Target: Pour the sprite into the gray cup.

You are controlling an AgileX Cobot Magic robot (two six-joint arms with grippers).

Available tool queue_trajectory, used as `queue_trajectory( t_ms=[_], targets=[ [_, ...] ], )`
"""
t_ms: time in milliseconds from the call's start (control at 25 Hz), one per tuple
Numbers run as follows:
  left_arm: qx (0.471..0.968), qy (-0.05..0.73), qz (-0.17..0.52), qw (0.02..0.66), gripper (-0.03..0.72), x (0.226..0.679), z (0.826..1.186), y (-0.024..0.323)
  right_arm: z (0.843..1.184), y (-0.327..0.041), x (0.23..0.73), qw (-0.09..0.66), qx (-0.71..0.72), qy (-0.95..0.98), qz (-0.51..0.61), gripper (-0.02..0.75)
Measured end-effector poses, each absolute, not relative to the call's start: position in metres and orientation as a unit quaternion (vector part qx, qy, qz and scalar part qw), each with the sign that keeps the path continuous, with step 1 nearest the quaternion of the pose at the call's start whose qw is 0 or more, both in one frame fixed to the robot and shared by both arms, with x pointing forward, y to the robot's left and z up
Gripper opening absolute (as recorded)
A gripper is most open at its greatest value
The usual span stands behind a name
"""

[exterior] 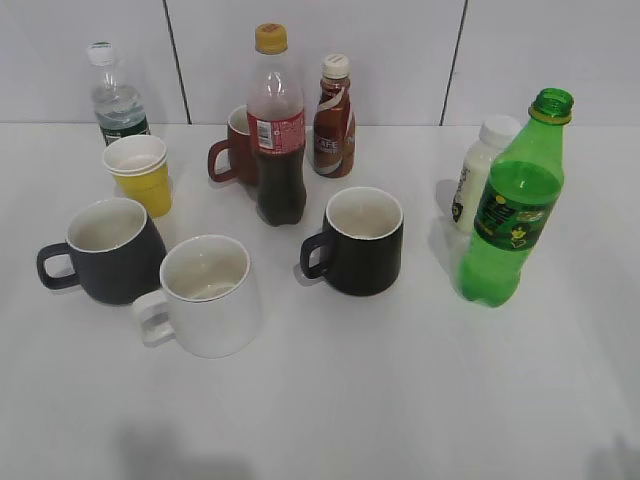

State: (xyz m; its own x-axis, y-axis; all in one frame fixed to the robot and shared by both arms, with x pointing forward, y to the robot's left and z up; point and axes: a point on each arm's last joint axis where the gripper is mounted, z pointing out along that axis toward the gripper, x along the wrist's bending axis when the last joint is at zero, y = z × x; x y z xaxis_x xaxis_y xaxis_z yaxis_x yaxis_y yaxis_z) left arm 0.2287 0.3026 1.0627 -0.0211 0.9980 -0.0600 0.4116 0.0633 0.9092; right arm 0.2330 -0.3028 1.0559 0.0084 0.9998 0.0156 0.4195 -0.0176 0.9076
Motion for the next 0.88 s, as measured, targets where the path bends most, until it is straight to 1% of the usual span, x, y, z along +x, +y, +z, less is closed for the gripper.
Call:
queue_trajectory(
  t_ms=[880],
  targets=[
    [0.576,0.611,0.369,0.397,0.228,0.2287,1.0627,0.3026,1.0559,-0.3028,0.233,0.378,0.601,0.59,0.384,0.447]
  ],
)
